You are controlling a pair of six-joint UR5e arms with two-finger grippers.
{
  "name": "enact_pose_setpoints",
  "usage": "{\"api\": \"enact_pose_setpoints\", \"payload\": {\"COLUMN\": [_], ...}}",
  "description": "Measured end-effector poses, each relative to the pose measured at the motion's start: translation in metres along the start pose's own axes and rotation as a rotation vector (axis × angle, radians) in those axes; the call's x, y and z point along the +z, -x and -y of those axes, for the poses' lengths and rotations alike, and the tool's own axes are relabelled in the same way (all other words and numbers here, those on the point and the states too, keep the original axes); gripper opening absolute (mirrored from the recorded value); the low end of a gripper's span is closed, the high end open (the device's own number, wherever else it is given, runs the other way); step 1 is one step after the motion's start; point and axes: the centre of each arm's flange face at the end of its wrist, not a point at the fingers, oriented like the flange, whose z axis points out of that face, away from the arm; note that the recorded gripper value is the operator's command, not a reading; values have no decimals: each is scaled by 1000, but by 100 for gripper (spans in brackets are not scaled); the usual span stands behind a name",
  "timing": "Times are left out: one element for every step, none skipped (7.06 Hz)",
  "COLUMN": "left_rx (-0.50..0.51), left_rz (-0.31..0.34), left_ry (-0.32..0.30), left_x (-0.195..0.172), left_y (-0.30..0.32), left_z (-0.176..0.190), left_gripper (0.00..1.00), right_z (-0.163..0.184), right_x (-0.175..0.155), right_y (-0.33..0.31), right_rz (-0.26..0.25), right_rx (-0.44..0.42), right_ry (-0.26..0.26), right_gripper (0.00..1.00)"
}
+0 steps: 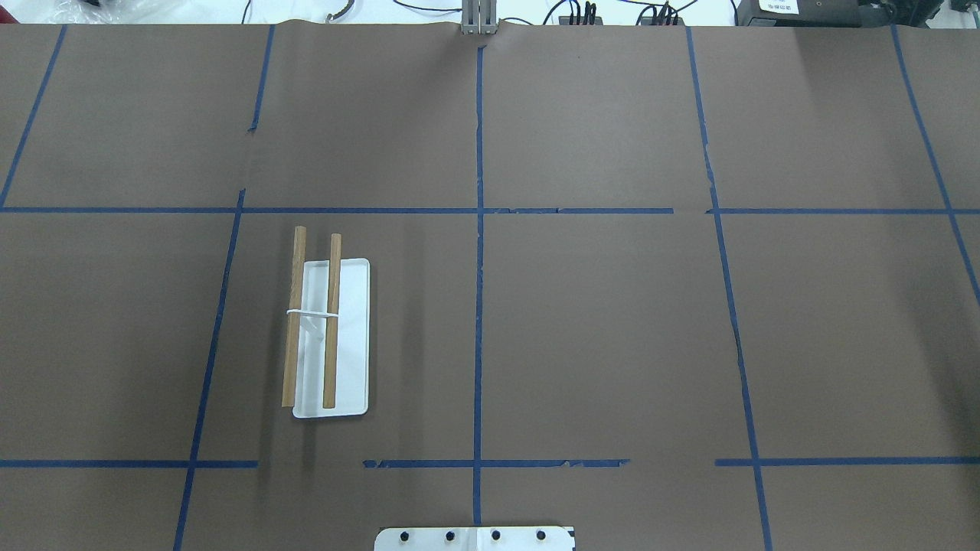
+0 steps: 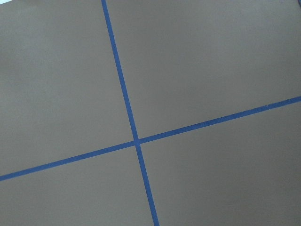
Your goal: Hang towel on rack
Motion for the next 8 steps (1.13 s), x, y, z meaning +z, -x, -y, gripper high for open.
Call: {"api": "enact_pose_setpoints", "payload": {"left_rx": [71, 145, 195, 221, 232, 238, 242, 245], "left_rz": [-1, 1, -2, -8, -12, -13, -14, -14], "left_ry": [-79, -160, -211, -236, -247, -253, -257, -260], "left_x": [-6, -7, -4, -2, -2, -3, -5, -6], "left_y": [-5, -6, -4, -3, -4, -5, -7, -8], "left_z": [12, 17, 15, 13, 12, 13, 13, 14], "left_gripper": [100, 100, 100, 100, 100, 100, 100, 100], "right_z": [-12, -32, -56, -80, -104, -121, -133, -144], "right_x": [2, 4, 7, 12, 21, 31, 44, 57], "right_y": [-1, -7, -17, -30, -43, -52, -55, -57], "right_rz": [9, 4, -26, -67, -93, -106, -111, -108], "right_rx": [-8, -15, -19, -26, -47, -73, -92, -105], "right_ry": [-3, -7, -10, -1, 27, 63, 102, 141], "right_gripper": [100, 100, 100, 100, 100, 100, 100, 100]}}
